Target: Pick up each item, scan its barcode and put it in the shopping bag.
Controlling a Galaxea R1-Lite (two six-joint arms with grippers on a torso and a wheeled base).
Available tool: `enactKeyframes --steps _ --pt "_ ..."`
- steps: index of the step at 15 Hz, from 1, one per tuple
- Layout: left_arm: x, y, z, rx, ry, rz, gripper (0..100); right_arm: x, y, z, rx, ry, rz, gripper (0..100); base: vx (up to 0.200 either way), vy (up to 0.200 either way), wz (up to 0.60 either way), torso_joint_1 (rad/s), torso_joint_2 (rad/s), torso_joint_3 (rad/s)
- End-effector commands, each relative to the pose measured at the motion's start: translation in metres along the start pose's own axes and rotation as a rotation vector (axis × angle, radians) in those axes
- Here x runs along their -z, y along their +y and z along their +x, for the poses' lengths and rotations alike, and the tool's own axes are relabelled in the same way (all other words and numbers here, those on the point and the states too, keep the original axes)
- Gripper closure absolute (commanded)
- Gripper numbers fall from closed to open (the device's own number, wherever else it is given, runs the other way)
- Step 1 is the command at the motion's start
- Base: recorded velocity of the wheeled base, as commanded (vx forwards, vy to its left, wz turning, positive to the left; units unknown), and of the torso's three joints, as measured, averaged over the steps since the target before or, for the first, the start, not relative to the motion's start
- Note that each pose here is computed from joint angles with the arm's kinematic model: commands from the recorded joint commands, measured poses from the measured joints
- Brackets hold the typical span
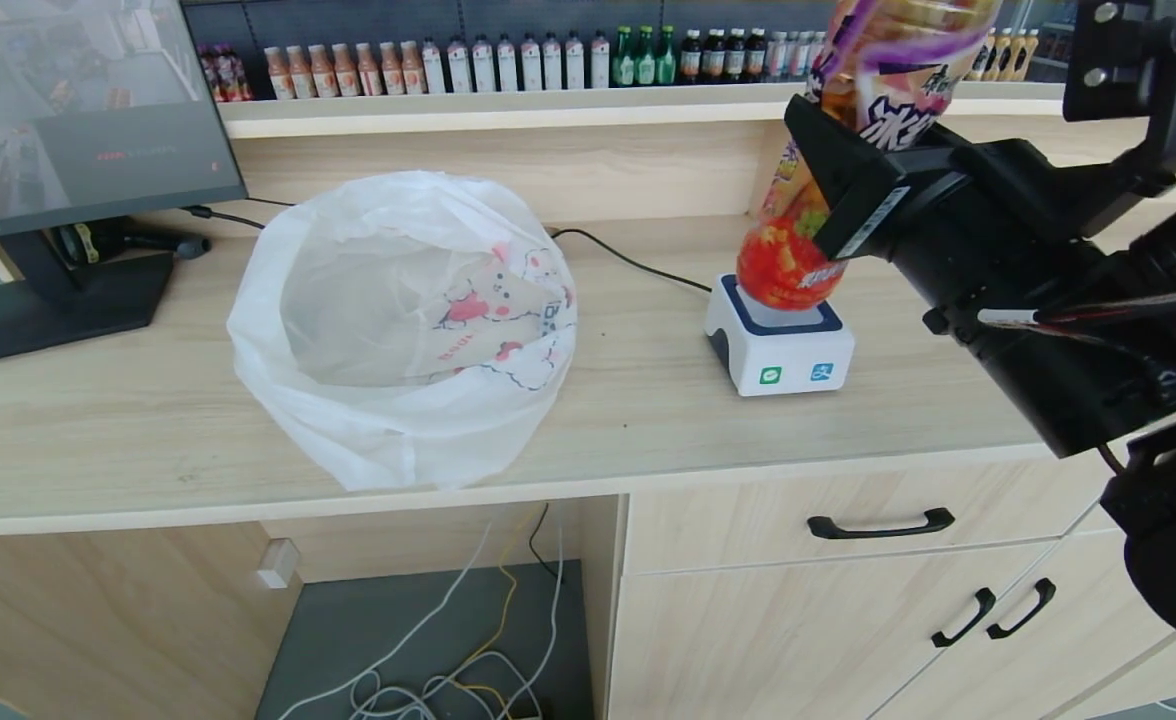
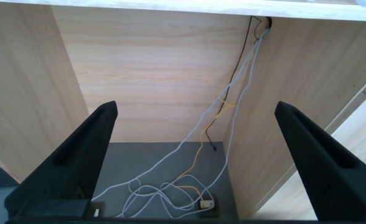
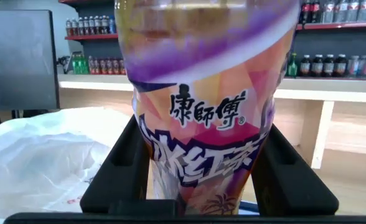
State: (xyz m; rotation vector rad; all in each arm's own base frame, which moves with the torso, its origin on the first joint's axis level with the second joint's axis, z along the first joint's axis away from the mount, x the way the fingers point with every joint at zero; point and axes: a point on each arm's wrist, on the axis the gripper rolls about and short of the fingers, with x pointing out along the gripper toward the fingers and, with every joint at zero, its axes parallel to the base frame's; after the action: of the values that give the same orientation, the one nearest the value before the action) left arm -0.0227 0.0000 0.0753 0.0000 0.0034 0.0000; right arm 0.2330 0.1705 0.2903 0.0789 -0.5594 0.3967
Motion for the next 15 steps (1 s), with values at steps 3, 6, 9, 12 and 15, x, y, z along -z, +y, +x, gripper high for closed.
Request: enactKeyframes --steps 3,6,9,12,15 --pt "0.000 0.000 0.000 0.000 0.000 0.000 0 0.005 0.001 -0.002 -0.004 0.014 0.006 100 0.000 0.200 0.00 -0.006 0.00 0.001" --pt "0.000 0.000 0.000 0.000 0.000 -0.002 0 0.010 0.000 -0.002 0.004 0.013 0.014 100 0.000 0.200 0.00 0.005 0.00 -0.002" --pt "0.000 0.000 0.000 0.000 0.000 0.000 0 0.010 0.001 -0.002 0.001 0.015 0.014 100 0.000 0.200 0.00 0.002 0.00 0.005" --pt "0.000 0.000 0.000 0.000 0.000 -0.002 0 0.008 0.003 -0.002 -0.007 0.011 0.010 100 0.000 0.200 0.00 0.001 0.00 0.001" --pt "0.000 0.000 0.000 0.000 0.000 0.000 0 0.008 0.019 -0.006 -0.056 0.011 -0.023 100 0.000 0.200 0.00 0.001 0.00 -0.001"
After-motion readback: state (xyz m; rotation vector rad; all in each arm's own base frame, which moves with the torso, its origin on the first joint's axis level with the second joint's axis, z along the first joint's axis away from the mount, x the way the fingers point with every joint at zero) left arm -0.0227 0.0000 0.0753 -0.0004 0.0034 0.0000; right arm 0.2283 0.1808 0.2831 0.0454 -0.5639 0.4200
